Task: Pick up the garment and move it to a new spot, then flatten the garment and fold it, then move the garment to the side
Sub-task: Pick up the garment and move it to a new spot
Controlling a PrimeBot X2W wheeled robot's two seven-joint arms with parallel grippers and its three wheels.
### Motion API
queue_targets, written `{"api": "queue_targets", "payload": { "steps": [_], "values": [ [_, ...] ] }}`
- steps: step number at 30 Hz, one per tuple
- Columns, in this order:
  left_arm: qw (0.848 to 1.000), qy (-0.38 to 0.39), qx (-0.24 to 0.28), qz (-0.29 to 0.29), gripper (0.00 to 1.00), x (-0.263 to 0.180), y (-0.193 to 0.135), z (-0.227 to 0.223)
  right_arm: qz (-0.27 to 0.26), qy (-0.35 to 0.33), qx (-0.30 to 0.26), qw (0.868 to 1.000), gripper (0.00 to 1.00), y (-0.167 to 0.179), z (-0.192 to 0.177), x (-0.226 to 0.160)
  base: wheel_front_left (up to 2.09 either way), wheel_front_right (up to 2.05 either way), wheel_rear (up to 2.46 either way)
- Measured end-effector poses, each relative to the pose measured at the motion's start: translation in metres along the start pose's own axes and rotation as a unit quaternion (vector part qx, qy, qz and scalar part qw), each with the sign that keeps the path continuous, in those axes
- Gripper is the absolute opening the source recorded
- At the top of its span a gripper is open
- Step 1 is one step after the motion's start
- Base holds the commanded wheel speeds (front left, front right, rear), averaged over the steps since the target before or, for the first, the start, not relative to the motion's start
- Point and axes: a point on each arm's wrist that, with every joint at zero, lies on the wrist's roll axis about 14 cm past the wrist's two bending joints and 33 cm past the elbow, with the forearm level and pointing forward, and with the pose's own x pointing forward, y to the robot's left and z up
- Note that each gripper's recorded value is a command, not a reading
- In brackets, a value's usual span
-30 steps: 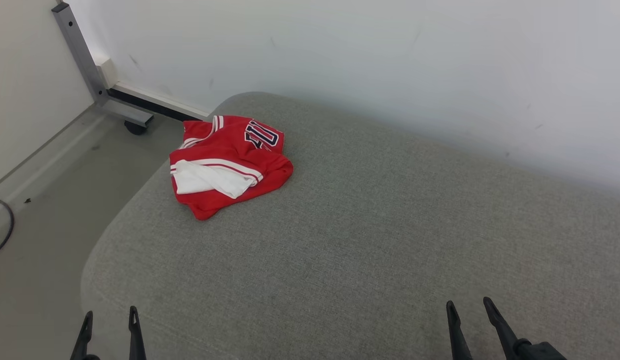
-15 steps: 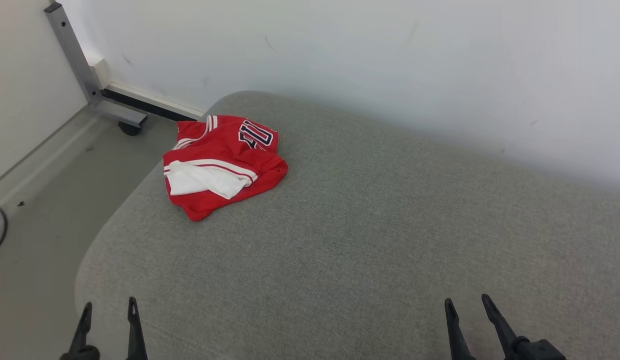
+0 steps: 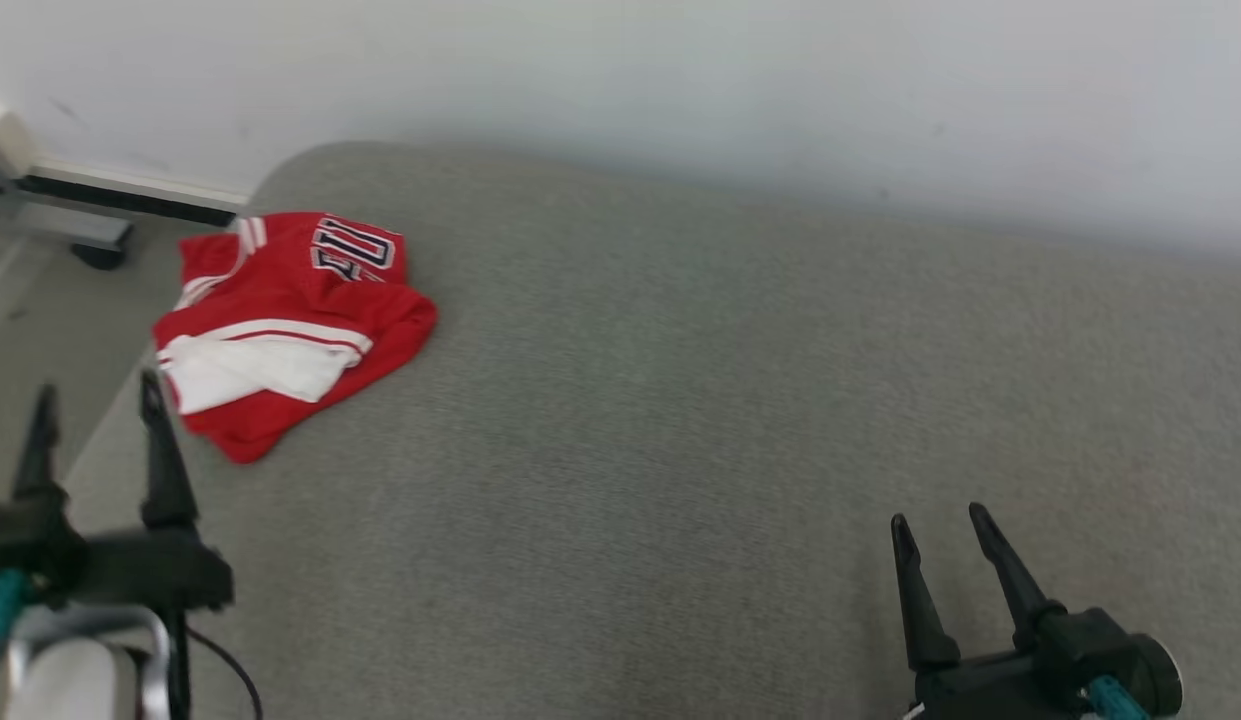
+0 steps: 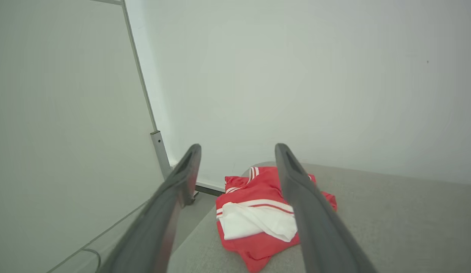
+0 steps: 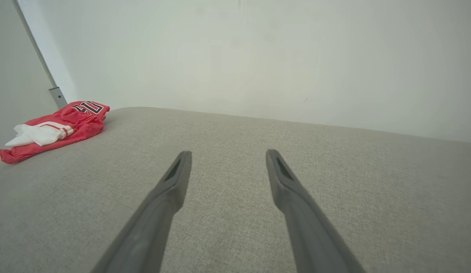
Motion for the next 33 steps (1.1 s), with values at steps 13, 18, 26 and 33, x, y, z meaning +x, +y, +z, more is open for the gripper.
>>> {"api": "queue_targets", "payload": {
  "steps": [13,18,26,33],
  "values": [
    [0.999,-0.021,0.004,-0.024,1.0,0.127,-0.042,0.01,-0.089,0.01,-0.002,0.996,1.0,-0.071,-0.017,0.0,0.0,0.0,0.0],
    [0.999,0.023,-0.001,-0.027,1.0,0.159,-0.056,-0.022,-0.117,0.021,-0.008,0.993,1.0,-0.092,-0.027,-0.006,0.0,0.0,0.0],
    [0.986,0.165,-0.004,-0.03,1.0,0.172,-0.072,-0.116,-0.15,0.036,-0.033,0.987,1.0,-0.118,-0.034,-0.022,0.0,0.0,0.0],
    [0.941,0.336,0.002,-0.027,1.0,0.141,-0.069,-0.199,-0.166,0.052,-0.046,0.984,1.0,-0.13,-0.04,-0.034,0.0,0.0,0.0]
  ]
}}
